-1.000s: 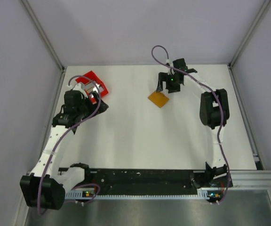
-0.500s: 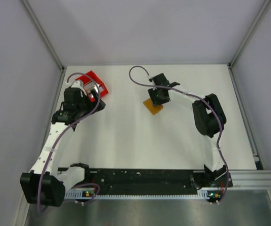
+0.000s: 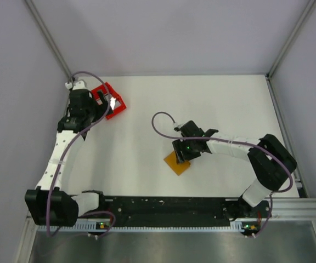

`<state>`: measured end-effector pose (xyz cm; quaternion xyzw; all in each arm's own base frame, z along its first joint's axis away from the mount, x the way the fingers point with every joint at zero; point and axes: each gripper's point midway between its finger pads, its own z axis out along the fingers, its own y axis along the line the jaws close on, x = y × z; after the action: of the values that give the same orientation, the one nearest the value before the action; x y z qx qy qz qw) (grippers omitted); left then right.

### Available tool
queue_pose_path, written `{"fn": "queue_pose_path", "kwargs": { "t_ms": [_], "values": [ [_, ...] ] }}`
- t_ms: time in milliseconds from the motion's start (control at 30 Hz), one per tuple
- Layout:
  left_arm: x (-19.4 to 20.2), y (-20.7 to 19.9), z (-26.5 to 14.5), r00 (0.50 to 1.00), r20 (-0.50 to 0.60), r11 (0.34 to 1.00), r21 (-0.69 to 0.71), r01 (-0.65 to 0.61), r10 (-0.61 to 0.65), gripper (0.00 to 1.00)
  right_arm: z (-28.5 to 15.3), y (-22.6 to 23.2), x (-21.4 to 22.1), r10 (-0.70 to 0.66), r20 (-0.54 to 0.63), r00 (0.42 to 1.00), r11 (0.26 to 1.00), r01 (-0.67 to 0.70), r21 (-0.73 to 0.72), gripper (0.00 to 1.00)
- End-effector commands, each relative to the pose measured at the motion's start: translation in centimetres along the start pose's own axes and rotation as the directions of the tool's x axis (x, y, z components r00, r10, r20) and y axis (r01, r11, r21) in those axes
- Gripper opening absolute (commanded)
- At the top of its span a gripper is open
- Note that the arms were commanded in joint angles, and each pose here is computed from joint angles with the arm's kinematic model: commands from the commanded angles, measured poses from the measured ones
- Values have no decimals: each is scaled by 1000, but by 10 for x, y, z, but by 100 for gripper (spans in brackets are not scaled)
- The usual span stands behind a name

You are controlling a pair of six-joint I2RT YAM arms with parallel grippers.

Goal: Put the credit cards into the card holder
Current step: Move the card holder to the center of the board.

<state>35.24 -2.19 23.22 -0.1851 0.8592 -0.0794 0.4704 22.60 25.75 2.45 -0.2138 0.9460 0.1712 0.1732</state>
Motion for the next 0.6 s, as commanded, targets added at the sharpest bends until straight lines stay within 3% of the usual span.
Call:
{"fn": "queue_pose_path", "kwargs": {
  "t_ms": [0, 300, 367, 467, 567],
  "values": [
    [-50, 25, 25, 993, 111, 993, -110, 41, -29, 98, -34, 29, -12, 24, 50, 998, 992, -18, -122, 65],
    [-63, 62, 111, 997, 20, 962, -265, 73, -70, 96, -96, 51, -56, 4, 227, 974, 979, 43, -202, 69],
    [-60, 67, 128, 997, 8, 960, -270, 78, -79, 94, -97, 44, -55, 23, 230, 973, 981, 23, -193, 69],
    [-51, 70, 157, 997, -30, 960, -272, 66, -77, 84, -97, 40, -51, 38, 218, 975, 977, 9, -211, 70],
    [-52, 67, 177, 997, -3, 967, -243, 71, -74, 81, -96, 35, -45, 44, 202, 978, 976, 1, -216, 70]
  ]
}}
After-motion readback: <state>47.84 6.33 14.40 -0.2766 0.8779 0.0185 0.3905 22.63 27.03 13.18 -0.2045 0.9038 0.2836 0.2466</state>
